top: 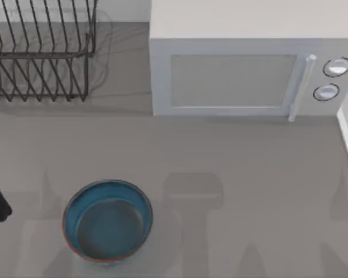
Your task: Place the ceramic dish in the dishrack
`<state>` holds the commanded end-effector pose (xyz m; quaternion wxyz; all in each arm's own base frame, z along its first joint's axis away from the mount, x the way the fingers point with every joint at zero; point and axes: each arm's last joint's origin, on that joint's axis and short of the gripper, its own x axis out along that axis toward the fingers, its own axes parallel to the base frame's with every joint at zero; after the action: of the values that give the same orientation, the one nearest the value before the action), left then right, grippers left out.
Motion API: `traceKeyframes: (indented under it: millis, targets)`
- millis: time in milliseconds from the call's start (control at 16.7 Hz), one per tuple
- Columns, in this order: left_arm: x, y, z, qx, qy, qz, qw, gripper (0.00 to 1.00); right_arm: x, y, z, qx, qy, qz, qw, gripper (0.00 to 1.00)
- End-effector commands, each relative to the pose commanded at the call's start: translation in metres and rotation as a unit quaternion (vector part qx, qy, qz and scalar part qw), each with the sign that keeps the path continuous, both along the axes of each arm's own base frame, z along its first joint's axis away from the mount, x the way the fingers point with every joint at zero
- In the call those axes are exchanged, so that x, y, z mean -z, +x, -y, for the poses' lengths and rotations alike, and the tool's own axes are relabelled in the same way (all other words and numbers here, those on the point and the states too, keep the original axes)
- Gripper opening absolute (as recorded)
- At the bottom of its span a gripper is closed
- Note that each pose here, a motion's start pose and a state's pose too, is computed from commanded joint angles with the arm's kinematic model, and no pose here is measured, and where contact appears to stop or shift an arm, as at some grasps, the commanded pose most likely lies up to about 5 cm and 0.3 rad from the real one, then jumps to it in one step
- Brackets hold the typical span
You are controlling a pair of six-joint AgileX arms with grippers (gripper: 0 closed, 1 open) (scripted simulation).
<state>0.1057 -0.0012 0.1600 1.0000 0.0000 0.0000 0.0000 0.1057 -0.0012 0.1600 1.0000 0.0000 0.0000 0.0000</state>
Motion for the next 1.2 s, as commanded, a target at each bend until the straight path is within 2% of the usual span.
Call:
traceKeyframes:
  millis: [180,360,540,660,780,900,1080,1200]
  targets:
    - [-0.002,0.0,0.001,0.004,-0.003,-0.005,1.0,1.0,0.0,0.0,0.0,0.0,0.0,0.0,1.0,1.0]
    - [-0.019,0.001,0.007,0.031,-0.029,-0.045,0.998,1.0,0.0,0.0,0.0,0.0,0.0,0.0,1.0,1.0]
    - [-0.05,0.008,0.018,0.07,-0.067,-0.127,0.987,1.0,0.0,0.0,0.0,0.0,0.0,0.0,1.0,1.0]
    - [-0.071,0.021,0.029,0.092,-0.089,-0.209,0.97,1.0,0.0,0.0,0.0,0.0,0.0,0.0,1.0,1.0]
    - [-0.086,0.041,0.047,0.105,-0.101,-0.308,0.94,1.0,0.0,0.0,0.0,0.0,0.0,0.0,1.0,1.0]
    - [-0.093,0.065,0.071,0.106,-0.099,-0.411,0.9,1.0,0.0,0.0,0.0,0.0,0.0,0.0,1.0,1.0]
    - [-0.091,0.097,0.115,0.087,-0.077,-0.543,0.832,1.0,0.0,0.0,0.0,0.0,0.0,0.0,1.0,1.0]
    - [-0.087,0.111,0.146,0.068,-0.056,-0.605,0.791,1.0,0.0,0.0,0.0,0.0,0.0,0.0,1.0,1.0]
